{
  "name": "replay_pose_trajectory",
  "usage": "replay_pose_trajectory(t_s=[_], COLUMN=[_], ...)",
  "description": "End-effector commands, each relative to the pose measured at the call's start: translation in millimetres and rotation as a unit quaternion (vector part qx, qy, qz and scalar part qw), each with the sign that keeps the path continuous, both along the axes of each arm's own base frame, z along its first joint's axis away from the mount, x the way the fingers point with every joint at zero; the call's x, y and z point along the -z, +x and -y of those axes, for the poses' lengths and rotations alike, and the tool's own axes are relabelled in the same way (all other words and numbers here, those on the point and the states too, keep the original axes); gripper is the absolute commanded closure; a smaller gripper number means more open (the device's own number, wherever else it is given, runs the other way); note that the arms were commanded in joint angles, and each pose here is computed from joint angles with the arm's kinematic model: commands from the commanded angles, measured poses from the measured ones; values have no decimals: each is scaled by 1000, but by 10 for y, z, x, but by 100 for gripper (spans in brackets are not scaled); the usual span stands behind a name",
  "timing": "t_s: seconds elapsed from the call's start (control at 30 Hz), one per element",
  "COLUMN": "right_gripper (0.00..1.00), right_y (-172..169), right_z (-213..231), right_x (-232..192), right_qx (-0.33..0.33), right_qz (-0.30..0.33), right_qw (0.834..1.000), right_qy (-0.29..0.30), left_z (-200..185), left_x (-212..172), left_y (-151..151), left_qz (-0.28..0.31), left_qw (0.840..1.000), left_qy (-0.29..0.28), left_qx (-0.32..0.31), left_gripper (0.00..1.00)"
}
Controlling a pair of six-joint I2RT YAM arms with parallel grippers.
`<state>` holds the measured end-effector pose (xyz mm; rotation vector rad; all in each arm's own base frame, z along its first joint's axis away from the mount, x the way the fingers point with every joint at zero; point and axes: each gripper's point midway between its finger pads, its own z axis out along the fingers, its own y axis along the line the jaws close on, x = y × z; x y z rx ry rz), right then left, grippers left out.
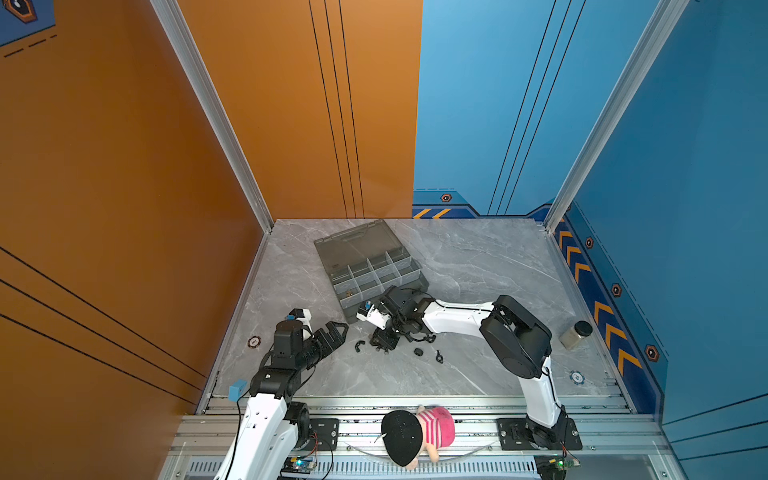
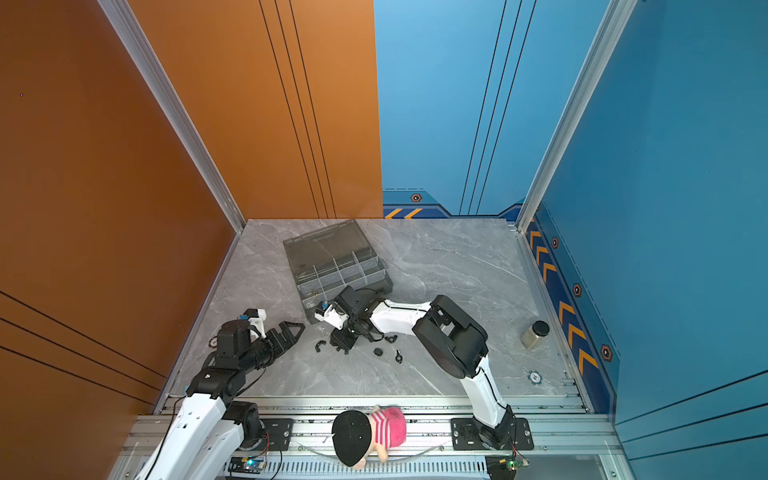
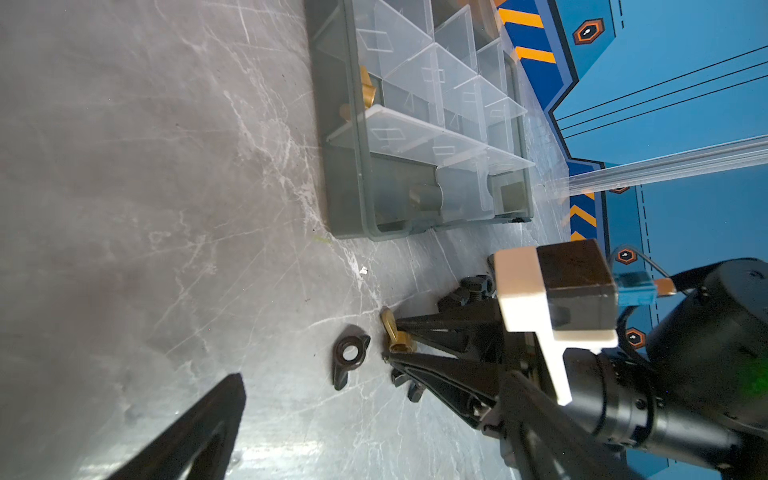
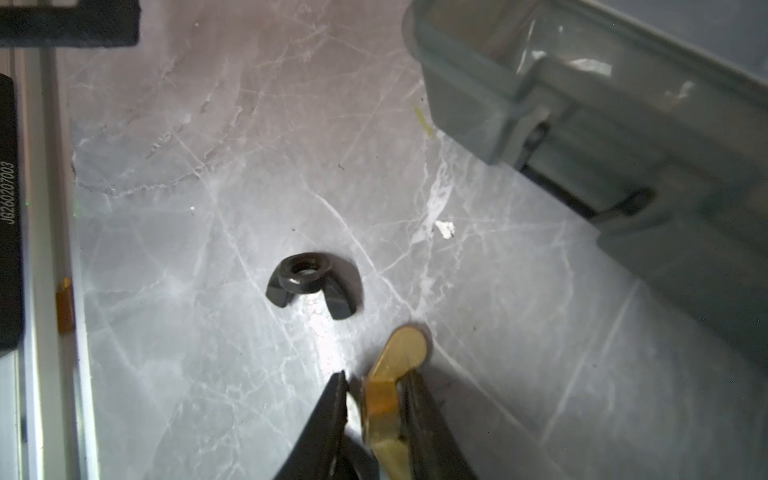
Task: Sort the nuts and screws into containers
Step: 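Close the right gripper on a brass wing nut beside the box, then lift the brass wing nut and carry it over a box compartment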
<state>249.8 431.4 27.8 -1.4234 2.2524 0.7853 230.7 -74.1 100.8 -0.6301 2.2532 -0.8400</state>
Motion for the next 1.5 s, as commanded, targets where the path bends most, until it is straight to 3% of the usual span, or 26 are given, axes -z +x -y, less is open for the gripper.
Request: replay_pose_trajectory(t_s=[0.0, 0.27, 0.53, 0.9, 1.13, 1.47], right_gripper=[77, 100, 100, 100, 100, 100], right_y=[-61, -12, 124, 512, 916, 1457], right_z=[46, 35, -26, -193, -444, -744], right_x=[167, 22, -755, -1569, -1686, -1457], right_qx=[0, 5, 2, 5, 19, 79], right_qz=[-23, -27, -12, 51, 97, 117], right_qw=[999, 1000, 997, 988, 983, 974], right_qy=[-23, -11, 76, 148, 157, 177], left_z=[3, -4, -16, -19, -19, -18], left_x=[55, 73, 55, 51, 28, 33], left_y=[-48, -59, -42, -34, -22, -8], left_qz=[-10, -12, -6, -3, -1, -4], left_qw=[1000, 1000, 1000, 1000, 1000, 1000], left_qy=[-4, -4, -8, -15, -16, -20], left_qx=[3, 2, -5, -8, -5, -3], left_gripper=[2, 2, 2, 2, 2, 2])
